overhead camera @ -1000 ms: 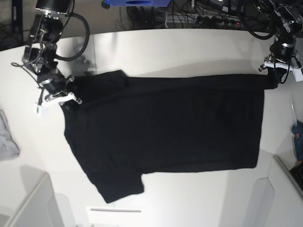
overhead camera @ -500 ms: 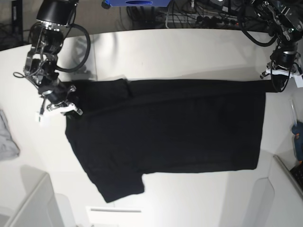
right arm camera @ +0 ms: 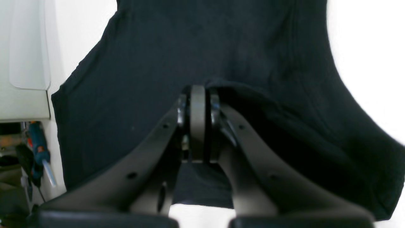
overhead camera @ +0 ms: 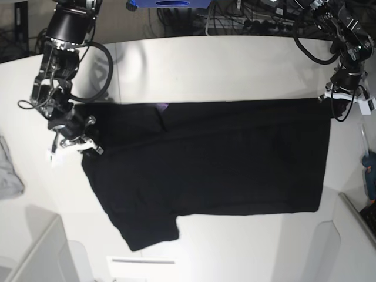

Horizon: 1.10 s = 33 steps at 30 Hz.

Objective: Fold the T-shirt properly
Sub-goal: 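Lower the held shoulder edge onto the shirt body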

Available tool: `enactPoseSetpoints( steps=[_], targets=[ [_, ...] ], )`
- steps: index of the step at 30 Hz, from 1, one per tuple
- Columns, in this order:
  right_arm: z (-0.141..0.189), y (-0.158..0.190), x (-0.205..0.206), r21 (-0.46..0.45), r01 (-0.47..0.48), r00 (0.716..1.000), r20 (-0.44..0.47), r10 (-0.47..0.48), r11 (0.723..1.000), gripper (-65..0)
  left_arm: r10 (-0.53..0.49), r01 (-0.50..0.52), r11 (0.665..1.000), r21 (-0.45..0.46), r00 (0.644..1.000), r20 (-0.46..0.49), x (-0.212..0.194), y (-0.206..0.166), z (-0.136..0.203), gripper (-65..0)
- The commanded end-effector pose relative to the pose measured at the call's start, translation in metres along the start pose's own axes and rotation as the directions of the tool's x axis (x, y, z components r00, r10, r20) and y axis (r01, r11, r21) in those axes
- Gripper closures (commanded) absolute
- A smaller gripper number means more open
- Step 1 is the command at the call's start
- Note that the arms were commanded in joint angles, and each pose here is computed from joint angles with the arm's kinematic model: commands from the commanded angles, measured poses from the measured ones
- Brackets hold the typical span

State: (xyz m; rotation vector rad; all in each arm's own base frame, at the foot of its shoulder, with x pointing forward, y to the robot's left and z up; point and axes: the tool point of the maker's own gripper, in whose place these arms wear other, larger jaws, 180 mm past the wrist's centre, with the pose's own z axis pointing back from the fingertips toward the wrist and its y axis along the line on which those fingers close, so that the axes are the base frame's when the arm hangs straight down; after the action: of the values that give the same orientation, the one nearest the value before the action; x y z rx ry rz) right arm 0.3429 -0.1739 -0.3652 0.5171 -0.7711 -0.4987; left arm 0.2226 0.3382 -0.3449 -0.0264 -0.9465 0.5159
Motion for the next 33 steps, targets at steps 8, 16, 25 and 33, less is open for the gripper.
enactPoseSetpoints(
  steps=[8,16,25,33],
  targets=[
    [-0.009,0.002,0.018,0.014,0.011,1.000,0.028,-0.012,1.000,0.0,-0.008,0.010,1.000,-0.024,0.997,0.078,0.027,-0.008,-0.002,0.0],
    [-0.019,0.001,0.023,0.010,0.032,0.999,0.015,-0.032,0.999,0.0,0.062,-0.062,0.998,-0.005,0.996,0.062,0.024,-0.001,-0.015,0.0],
    [-0.026,0.002,0.024,0.015,0.049,0.999,0.006,-0.049,0.999,0.0,0.032,-0.031,0.997,-0.064,0.999,0.021,0.023,-0.022,-0.035,0.0],
    [-0.030,0.000,0.026,0.009,0.057,0.998,0.000,-0.057,0.998,0.0,0.054,-0.054,0.997,-0.052,0.998,0.007,0.017,-0.015,-0.038,0.0]
  ],
)
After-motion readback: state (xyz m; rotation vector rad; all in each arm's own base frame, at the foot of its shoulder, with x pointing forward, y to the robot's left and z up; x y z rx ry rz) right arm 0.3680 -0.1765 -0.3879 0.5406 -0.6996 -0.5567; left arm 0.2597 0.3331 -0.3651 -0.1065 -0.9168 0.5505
